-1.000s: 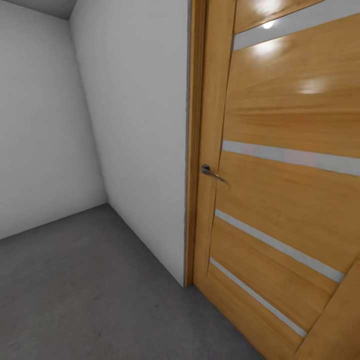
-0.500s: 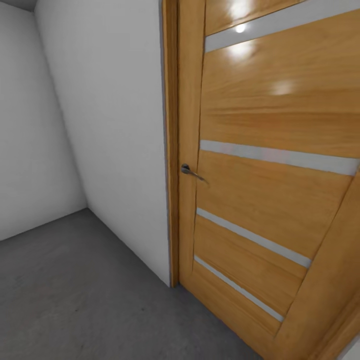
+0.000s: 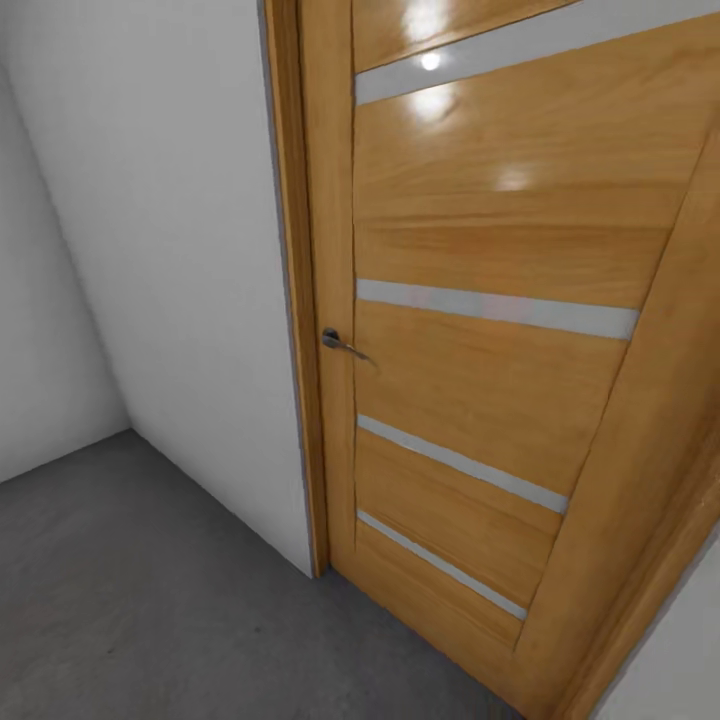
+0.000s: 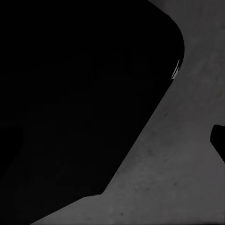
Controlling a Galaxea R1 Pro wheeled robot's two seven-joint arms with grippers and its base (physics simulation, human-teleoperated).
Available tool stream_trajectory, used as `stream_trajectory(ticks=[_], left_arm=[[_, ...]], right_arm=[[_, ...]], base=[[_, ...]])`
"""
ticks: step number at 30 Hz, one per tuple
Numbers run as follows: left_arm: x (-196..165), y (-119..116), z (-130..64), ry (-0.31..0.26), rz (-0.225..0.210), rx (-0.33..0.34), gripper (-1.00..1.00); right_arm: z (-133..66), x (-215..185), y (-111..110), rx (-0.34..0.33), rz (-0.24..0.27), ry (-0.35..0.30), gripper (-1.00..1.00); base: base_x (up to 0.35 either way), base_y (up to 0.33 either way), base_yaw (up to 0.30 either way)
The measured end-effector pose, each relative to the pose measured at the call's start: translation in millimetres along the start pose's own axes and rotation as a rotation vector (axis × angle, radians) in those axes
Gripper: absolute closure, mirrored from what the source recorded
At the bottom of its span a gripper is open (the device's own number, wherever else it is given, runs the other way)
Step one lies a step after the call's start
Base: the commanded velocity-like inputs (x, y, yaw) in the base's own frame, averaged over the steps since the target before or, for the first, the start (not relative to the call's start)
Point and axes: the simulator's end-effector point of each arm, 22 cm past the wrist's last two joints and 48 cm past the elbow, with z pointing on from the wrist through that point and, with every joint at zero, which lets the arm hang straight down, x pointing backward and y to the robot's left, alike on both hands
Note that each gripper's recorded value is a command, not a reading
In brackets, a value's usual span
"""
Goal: Move the two storage containers from the living room to the garage. In the garage, place one container on the floor and stack the other container on top of it (either order is fine).
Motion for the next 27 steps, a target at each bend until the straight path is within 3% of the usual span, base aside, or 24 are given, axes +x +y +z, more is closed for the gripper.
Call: stream_trajectory(ticks=[19,27], left_arm=[[0.0,-0.1,0.0,0.0,0.001,0.001,-1.0],[0.3,-0.2,-0.1,0.0,0.001,0.001,-1.0]], right_arm=[[0.0,-0.3,0.4,-0.001,0.0,0.0,-1.0],[-0.1,-0.7,0.9,-0.001,-0.001,-0.002,-1.0]], base=[[0.0,0.0,-0.24],[0.155,0.131,-0.052]])
